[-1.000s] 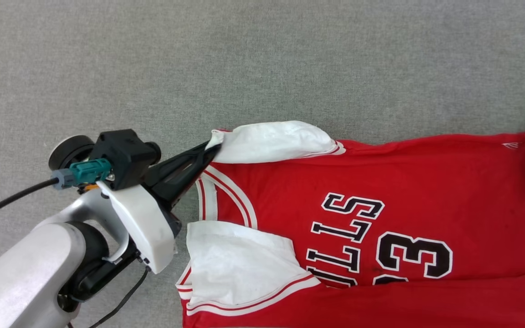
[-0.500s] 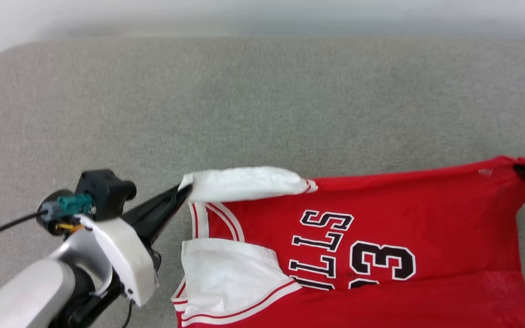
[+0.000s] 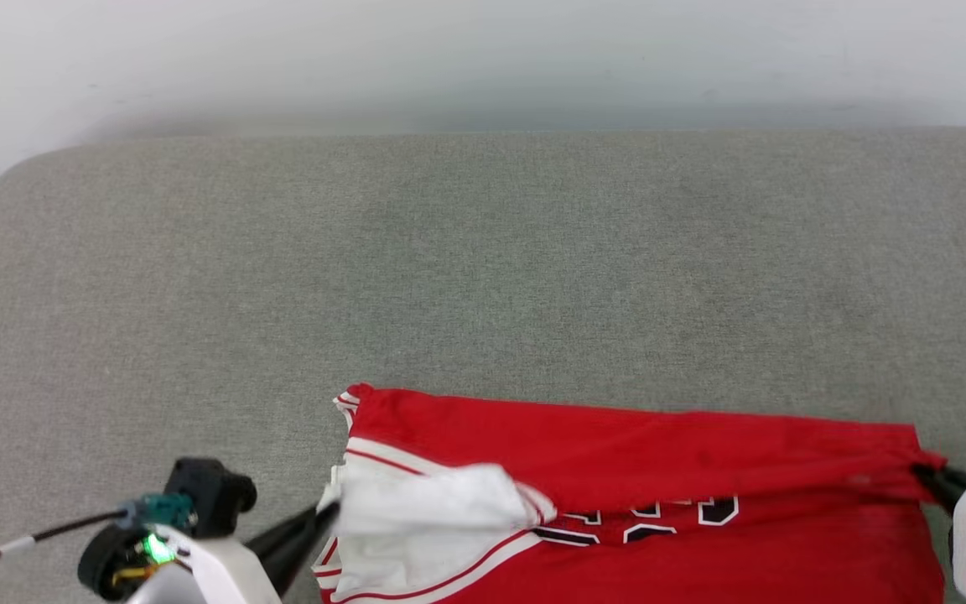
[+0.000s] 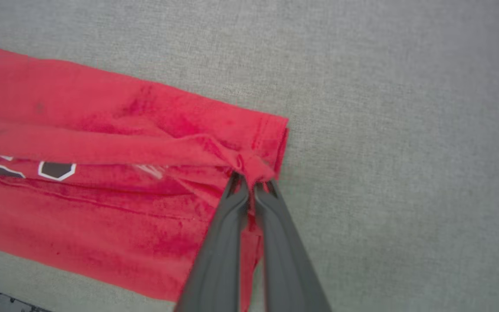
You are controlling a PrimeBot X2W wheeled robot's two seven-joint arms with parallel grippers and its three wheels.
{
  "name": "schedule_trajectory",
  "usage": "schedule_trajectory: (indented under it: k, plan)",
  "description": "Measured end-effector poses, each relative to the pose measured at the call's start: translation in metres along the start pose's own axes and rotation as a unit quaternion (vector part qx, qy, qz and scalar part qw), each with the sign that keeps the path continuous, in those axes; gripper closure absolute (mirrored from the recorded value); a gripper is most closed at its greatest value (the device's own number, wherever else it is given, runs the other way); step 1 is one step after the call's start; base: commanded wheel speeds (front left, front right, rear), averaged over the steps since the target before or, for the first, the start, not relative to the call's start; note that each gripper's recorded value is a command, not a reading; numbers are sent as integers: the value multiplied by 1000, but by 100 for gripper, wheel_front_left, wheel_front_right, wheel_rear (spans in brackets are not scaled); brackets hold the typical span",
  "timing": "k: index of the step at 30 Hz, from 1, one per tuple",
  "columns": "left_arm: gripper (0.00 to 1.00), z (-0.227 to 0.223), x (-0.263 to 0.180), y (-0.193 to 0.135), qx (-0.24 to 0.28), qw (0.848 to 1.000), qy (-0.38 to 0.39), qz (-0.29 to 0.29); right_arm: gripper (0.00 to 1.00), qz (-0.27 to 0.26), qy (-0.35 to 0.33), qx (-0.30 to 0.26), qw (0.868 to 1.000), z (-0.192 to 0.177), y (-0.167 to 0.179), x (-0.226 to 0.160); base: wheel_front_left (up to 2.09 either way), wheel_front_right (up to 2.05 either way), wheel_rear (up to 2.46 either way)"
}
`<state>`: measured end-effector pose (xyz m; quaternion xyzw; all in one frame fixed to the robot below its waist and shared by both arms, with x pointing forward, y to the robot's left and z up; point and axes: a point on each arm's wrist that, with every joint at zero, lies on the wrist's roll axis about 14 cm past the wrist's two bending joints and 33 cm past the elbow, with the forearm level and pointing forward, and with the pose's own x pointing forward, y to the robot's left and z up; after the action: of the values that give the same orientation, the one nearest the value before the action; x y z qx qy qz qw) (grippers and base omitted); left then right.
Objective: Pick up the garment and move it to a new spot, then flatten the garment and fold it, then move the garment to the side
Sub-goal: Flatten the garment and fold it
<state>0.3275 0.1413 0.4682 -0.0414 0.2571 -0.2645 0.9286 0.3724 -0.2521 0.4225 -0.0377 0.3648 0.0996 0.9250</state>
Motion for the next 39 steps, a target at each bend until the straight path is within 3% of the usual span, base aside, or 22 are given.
schedule_trajectory:
  k: [13,22,23,24,25,32,39]
  plan:
    - [100,-66,2,-3,-38,994,99,7,100,20,81,-25,996,-58,11,0,0,0,0]
    - [100,-94,12,-4,-46,990,130,-1,100,27,99,-38,994,-70,10,8,0,0,0]
    - [57,-96,12,-3,-51,990,133,0,100,28,96,-34,994,-68,10,9,0,0,0]
    - [5,-98,13,-3,-57,989,135,0,71,29,88,-33,995,-66,11,9,0,0,0]
    - [0,-98,14,-3,-58,989,134,1,0,30,82,-33,996,-64,12,10,0,0,0]
    - [0,-72,16,8,-51,996,64,20,0,39,27,-21,999,-34,13,3,0,0,0]
    - [0,-10,4,16,-31,995,-75,51,0,28,-45,28,998,9,-1,-21,0,0,0]
